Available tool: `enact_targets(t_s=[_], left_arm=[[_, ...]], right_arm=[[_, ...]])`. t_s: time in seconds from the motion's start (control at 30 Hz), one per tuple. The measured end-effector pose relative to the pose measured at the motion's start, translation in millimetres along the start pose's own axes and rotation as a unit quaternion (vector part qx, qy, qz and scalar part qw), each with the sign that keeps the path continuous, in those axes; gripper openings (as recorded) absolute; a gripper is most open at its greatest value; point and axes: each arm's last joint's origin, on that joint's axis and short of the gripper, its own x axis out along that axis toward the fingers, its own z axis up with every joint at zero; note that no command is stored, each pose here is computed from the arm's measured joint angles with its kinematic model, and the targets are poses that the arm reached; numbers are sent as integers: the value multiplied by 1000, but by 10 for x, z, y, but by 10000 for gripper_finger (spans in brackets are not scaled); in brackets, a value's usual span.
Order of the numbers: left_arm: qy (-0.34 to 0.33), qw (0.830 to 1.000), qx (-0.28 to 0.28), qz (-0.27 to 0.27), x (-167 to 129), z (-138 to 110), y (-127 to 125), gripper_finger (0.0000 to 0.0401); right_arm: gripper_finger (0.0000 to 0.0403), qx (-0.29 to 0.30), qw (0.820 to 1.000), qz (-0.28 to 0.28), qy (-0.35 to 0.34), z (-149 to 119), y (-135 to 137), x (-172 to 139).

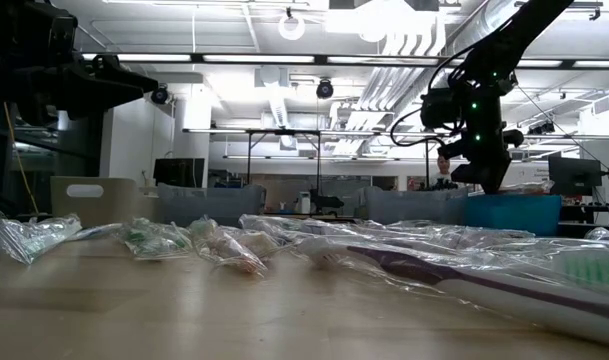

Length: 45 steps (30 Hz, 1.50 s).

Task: Pick & Place Toothbrushes
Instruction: Put the orange toothbrush into the blue bin

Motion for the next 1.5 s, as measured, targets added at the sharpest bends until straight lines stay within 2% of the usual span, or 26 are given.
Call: enact_targets(t_s=[0.33, 0.93, 1.17, 1.5], left_arm=[[0, 1000, 0, 0, 0, 0, 0, 232], [0, 1000, 0, 0, 0, 0, 0, 232], [0, 1000, 0, 0, 0, 0, 0, 232], [0, 1000, 0, 0, 0, 0, 0, 232]], right_arm=[[54, 0, 1000, 0, 0, 0, 0, -1], [57, -19, 1000, -4, 5, -27, 59, -40], [57, -2, 1000, -18, 17, -53, 48, -39], [57, -7, 1000, -16, 16, -52, 49, -39]])
